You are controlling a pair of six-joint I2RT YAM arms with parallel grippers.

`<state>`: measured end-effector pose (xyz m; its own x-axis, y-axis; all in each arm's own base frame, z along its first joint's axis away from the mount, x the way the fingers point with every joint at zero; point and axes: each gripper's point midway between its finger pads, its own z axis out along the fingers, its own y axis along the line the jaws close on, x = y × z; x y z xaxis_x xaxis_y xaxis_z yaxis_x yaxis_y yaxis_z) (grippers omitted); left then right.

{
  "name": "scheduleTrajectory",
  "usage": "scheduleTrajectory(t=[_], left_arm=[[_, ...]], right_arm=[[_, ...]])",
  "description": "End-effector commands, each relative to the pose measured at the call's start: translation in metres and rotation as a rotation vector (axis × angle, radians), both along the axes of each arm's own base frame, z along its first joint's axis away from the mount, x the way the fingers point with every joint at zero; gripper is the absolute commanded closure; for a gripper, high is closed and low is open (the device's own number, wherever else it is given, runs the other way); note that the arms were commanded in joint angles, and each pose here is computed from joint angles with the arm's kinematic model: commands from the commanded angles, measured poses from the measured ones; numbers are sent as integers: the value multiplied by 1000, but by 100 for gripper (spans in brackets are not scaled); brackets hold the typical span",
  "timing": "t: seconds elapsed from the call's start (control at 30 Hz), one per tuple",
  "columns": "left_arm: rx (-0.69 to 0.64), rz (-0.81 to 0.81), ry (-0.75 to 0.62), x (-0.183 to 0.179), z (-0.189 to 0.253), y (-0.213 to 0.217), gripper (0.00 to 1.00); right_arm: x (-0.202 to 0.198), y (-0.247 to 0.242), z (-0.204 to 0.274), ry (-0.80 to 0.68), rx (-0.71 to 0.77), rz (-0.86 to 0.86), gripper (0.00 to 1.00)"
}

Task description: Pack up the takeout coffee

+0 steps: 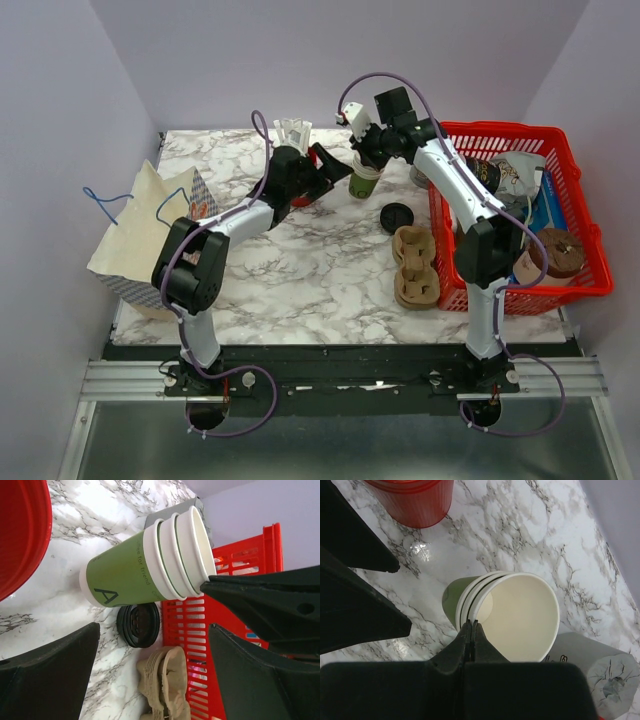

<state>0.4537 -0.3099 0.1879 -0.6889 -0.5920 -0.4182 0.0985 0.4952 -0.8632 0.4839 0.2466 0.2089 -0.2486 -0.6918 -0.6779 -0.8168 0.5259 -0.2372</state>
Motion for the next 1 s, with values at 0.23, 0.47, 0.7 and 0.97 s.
scheduleTrajectory(t=[0.23, 0.47, 0.7, 0.97], left_arm=[[-34, 49, 26, 23, -7, -15, 3], [-11, 55, 56, 27, -24, -21, 2], [-12, 37, 44, 24, -20, -23, 4], [-33, 1, 13, 13, -5, -28, 4]], right_arm=[[0, 1, -13, 38, -6, -22, 99], [-1, 2, -12, 36, -3, -17, 100], [0, 1, -10, 30, -7, -32, 99], [2, 1, -10, 31, -4, -37, 100]])
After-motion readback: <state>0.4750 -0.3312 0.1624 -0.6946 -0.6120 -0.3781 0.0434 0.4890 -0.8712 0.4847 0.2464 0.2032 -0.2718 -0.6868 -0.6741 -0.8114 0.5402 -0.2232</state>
